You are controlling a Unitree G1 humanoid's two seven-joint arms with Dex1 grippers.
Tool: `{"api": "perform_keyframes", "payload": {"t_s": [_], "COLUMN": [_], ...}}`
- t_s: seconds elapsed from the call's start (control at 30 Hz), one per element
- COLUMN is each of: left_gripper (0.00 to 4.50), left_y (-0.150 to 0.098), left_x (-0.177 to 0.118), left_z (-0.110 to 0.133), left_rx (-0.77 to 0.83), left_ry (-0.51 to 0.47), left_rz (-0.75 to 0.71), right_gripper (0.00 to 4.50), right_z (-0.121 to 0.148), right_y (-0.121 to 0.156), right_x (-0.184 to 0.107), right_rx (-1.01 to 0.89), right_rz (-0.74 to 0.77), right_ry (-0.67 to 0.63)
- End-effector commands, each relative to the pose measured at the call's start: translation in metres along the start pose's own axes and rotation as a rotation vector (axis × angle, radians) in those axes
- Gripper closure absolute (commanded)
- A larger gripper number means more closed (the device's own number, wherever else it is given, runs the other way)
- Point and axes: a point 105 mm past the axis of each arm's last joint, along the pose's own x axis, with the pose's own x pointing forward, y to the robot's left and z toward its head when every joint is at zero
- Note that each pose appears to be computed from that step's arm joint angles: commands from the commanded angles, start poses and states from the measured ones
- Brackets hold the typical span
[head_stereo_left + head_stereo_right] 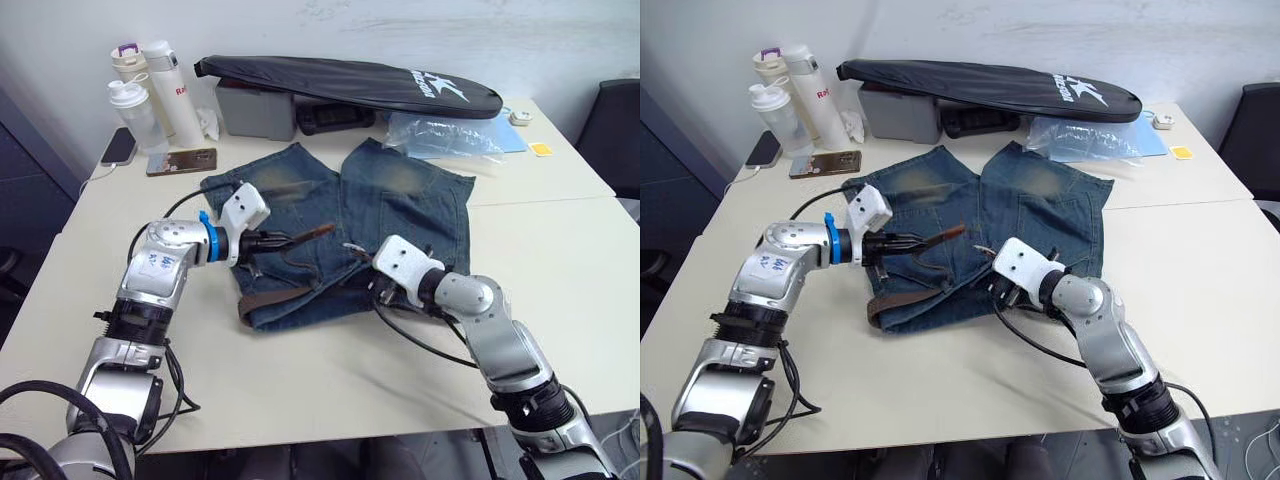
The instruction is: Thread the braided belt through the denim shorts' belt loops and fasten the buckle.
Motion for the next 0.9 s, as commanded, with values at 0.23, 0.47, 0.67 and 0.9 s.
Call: {"api": "perform_keyframes", "payload": {"t_s": [0.23,0.47,0.67,0.9], "left_gripper": [4.5,4.5,4.5,4.5], "left_y": [-0.005,-0.008,-0.011,-0.011], "left_x": [0.002,0.006,0.011,0.014], "left_z": [0.014,0.02,0.026,0.031], "left_rx": [-0.035,-0.037,-0.04,-0.046], "left_ry": [-0.04,-0.067,-0.09,-0.112], "left_rz": [0.028,0.02,0.01,0.015], "right_gripper": [4.49,4.49,4.49,4.49], "right_z": [0.027,0.027,0.029,0.028], "right_y": [-0.008,-0.003,0.006,0.011], "right_x": [-0.002,-0.001,0.002,0.003], "right_rx": [0.126,0.102,0.098,0.086], "right_rz": [-0.085,-0.072,-0.041,-0.022], "right_ry": [-0.09,-0.082,-0.087,-0.08]}}
